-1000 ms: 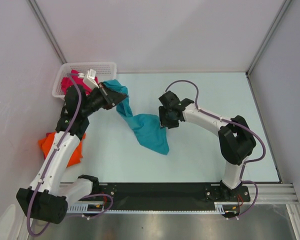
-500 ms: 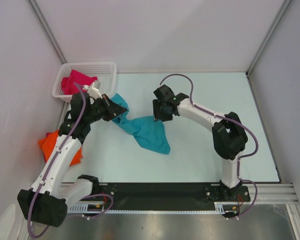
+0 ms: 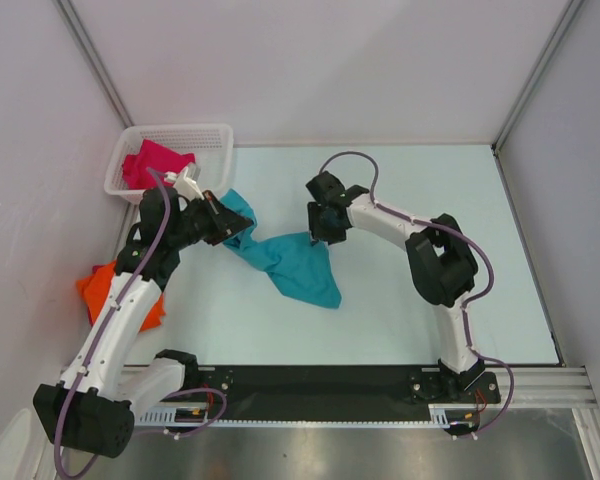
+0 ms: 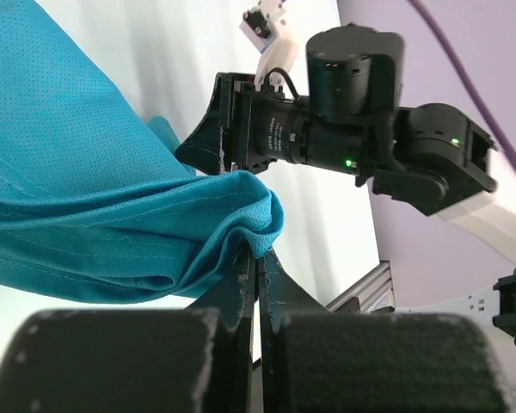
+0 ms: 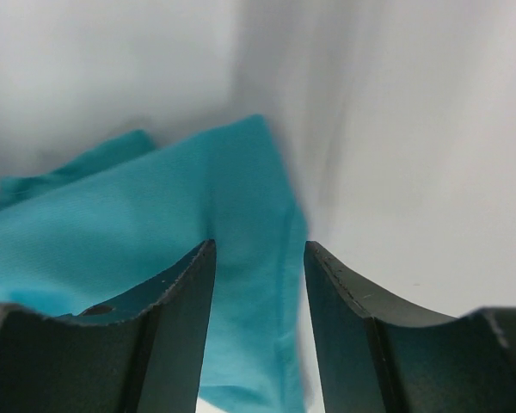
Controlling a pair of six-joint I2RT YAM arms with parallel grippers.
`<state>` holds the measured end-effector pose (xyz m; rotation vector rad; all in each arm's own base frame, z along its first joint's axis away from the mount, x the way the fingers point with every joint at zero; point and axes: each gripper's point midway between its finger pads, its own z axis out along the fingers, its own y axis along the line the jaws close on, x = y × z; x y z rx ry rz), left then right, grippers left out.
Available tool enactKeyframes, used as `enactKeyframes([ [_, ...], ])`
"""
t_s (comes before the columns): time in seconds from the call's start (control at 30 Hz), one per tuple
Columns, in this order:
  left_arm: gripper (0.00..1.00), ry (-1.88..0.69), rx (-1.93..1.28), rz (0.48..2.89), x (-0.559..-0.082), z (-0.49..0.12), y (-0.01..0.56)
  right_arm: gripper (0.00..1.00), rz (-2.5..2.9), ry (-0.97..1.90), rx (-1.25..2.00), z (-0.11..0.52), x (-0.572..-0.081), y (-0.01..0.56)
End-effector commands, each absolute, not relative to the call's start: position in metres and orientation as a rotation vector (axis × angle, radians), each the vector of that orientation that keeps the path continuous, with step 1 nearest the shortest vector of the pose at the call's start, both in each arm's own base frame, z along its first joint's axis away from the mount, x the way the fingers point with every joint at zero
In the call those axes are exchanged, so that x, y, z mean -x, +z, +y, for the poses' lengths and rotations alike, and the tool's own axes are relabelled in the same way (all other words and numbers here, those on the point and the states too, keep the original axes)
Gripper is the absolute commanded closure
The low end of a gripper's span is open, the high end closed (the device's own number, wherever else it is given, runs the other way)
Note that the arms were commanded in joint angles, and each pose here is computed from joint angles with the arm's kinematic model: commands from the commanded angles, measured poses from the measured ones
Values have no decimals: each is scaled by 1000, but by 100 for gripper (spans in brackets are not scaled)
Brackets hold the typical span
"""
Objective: Fold and stack the t-shirts
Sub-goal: Flatten out the tshirt
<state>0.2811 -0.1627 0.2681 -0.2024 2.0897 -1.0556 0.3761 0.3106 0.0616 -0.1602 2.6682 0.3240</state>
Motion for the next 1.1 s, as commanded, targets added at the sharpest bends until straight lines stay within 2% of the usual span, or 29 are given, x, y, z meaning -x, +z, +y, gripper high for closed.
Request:
enactKeyframes([
  [0.0,100,-1047,162,2020,-280,-160,292,48,2655,291,122,285,-381,62],
  [0.33,100,-1048,165,2021,-281,-160,291,49,2708,289,100,276,-360,33],
  [0.7,100,-1055,171,2025,-286,-162,287,49,2691,330,131,298,-364,42],
  [0.93,100,-1051,175,2027,-288,-160,287,49,2717,362,137,310,-358,29],
  [1.07,100,-1053,178,2029,-289,-160,286,55,2730,372,141,315,-356,21],
])
